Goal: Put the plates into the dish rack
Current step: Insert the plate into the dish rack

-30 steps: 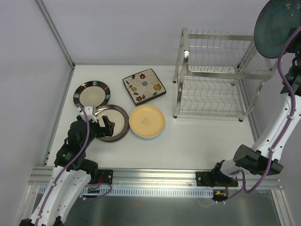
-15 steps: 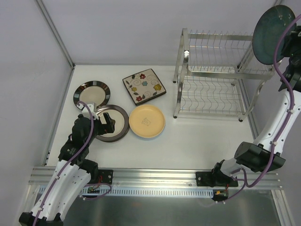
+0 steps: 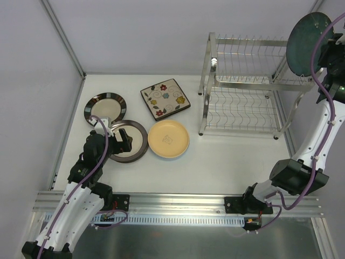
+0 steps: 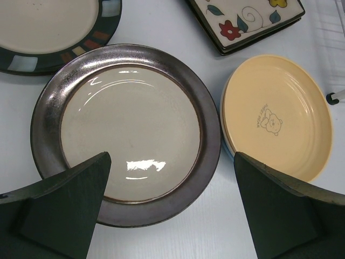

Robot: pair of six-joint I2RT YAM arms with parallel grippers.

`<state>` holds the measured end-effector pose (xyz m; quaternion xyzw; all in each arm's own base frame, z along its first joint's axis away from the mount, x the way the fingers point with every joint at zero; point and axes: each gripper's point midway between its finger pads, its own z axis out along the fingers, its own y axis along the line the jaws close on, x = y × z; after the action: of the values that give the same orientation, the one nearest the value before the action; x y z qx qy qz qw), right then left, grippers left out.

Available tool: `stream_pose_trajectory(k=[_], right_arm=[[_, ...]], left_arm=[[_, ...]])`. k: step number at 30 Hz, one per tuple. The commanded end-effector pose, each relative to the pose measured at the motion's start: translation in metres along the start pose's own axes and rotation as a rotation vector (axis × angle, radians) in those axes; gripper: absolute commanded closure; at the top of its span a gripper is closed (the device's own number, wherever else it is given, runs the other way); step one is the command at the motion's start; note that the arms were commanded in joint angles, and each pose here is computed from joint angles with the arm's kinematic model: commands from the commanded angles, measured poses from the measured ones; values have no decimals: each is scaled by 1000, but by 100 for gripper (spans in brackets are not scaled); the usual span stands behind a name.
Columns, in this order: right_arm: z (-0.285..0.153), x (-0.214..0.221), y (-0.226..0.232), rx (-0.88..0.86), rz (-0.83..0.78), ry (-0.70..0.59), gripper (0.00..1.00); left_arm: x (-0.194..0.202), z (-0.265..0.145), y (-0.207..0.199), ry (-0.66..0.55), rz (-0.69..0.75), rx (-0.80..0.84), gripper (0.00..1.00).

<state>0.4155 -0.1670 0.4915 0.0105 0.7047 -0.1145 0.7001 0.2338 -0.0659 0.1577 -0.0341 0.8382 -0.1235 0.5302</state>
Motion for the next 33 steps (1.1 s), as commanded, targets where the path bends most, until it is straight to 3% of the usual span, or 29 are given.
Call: stream_pose_trajectory(k=[1, 12, 22, 33], right_arm=[[-25, -82, -18, 98, -115, -268, 99], [-49, -132, -23, 156, -76, -426, 99], [-58, -134, -23, 170, -87, -431, 100], [-52, -107, -15, 134, -94, -359, 100]], left_arm=[[-11, 2, 0, -46, -7, -5, 1], [-14, 0, 1, -66, -9, -12, 1], [-15, -1, 2, -72, -6, -16, 1], [-14, 0, 2, -64, 8, -16, 1]])
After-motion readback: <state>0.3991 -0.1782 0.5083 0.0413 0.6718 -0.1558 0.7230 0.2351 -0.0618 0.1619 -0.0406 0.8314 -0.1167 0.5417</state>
